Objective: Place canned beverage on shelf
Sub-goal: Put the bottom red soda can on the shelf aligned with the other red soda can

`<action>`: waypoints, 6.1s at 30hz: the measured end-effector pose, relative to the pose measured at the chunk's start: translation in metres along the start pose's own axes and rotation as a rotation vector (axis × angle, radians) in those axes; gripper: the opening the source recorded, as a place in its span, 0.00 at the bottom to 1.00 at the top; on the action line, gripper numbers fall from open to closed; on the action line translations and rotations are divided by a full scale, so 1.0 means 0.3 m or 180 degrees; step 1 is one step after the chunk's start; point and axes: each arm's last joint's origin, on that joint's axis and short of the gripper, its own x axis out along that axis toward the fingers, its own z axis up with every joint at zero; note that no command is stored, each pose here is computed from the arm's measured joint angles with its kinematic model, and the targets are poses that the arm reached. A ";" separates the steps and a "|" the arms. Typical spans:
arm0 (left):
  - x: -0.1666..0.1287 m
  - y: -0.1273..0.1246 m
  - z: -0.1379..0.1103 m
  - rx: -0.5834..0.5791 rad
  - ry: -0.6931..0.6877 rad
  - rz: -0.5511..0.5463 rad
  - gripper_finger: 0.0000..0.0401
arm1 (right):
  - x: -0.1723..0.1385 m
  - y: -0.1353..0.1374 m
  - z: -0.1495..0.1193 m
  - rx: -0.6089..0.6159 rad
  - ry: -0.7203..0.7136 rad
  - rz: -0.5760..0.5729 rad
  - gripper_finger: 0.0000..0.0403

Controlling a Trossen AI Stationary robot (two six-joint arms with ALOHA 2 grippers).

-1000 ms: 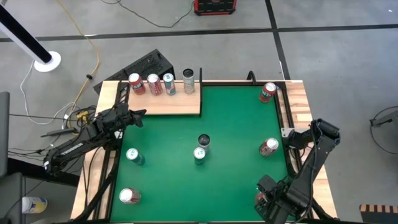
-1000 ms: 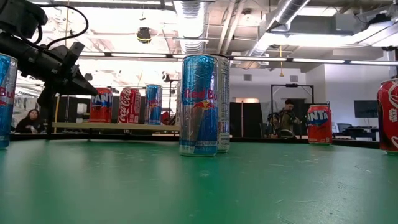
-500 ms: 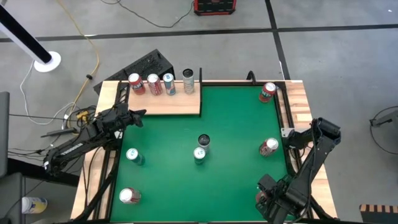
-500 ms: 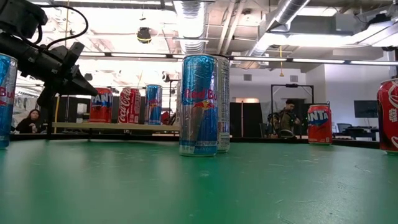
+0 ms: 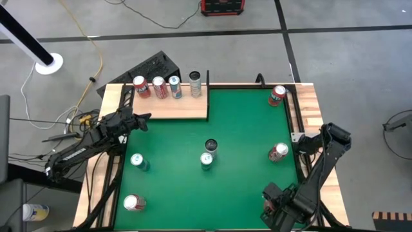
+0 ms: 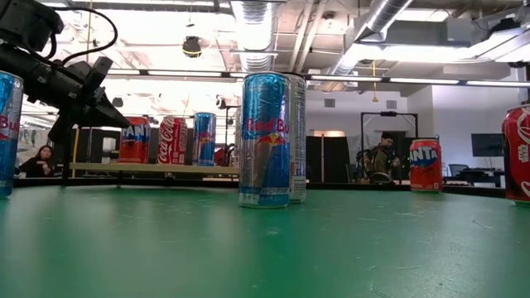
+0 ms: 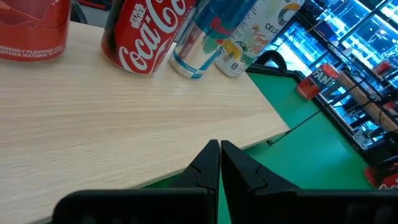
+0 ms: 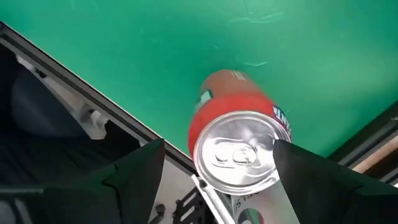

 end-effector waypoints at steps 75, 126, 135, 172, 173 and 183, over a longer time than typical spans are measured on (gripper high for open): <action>0.000 0.008 -0.010 0.0029 0.0100 0.0080 0.00 | 0.056 -0.010 0.001 0.0011 0.0033 -0.0038 0.81; 0.000 0.008 -0.010 0.0029 0.0097 0.0084 0.00 | 0.057 -0.005 0.029 -0.0065 -0.0337 0.0026 0.79; 0.000 0.008 -0.010 0.0030 0.0097 0.0084 0.00 | 0.056 0.011 0.121 -0.0148 -0.0468 0.0001 0.76; -0.004 -0.037 0.017 0.0455 0.0060 -0.0747 0.00 | -0.037 -0.096 0.652 -0.1175 -0.0869 -0.0332 0.75; -0.004 -0.038 0.016 0.0486 0.0088 -0.0796 0.00 | -0.053 -0.104 0.650 -0.1165 -0.0884 -0.0286 0.75; -0.005 -0.043 0.016 0.0500 0.0116 -0.0908 0.00 | -0.186 -0.168 0.546 -0.1092 -0.1418 -0.0083 0.70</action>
